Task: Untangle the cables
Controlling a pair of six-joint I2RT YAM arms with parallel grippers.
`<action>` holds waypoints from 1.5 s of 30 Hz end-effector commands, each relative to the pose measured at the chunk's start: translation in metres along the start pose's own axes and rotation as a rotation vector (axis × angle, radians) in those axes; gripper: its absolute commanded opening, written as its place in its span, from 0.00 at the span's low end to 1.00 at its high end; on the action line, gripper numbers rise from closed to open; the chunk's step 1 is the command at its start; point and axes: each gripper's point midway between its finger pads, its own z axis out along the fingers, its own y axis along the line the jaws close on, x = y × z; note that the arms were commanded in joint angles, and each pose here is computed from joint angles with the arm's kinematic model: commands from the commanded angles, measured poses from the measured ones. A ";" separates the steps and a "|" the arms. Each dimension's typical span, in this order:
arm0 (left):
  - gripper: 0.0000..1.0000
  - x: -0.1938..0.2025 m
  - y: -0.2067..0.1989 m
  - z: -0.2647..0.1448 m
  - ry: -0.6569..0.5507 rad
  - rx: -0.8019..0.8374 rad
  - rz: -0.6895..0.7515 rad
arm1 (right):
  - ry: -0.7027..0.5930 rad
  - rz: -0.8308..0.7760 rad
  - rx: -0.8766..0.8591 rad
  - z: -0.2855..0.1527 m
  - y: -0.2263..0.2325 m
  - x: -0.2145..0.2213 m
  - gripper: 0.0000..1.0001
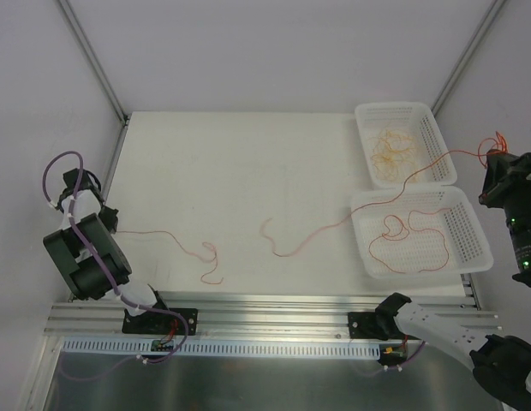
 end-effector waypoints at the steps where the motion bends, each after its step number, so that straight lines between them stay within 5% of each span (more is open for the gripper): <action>1: 0.00 -0.007 -0.010 -0.004 -0.005 0.031 -0.016 | 0.014 -0.046 0.033 -0.005 -0.011 0.005 0.01; 10: 0.05 0.015 -0.033 -0.008 0.059 0.140 0.089 | 0.181 -0.033 -0.200 0.011 0.057 0.058 0.01; 16: 0.17 0.055 -0.074 -0.058 0.063 0.379 0.262 | 0.258 -0.096 -0.108 0.026 0.055 0.090 0.00; 23: 0.45 0.120 -0.091 -0.107 0.087 0.610 0.518 | 0.322 -0.166 -0.022 0.038 0.051 0.120 0.00; 29: 0.88 0.147 -0.088 -0.135 0.070 0.793 0.631 | 0.406 -0.127 -0.010 0.043 0.054 0.151 0.01; 41: 0.97 0.176 -0.090 -0.150 0.012 0.966 0.756 | 0.545 -0.036 0.003 0.046 0.053 0.184 0.01; 45: 0.98 0.178 -0.089 -0.145 0.015 0.958 0.762 | 0.656 -0.069 0.133 0.042 0.032 0.206 0.02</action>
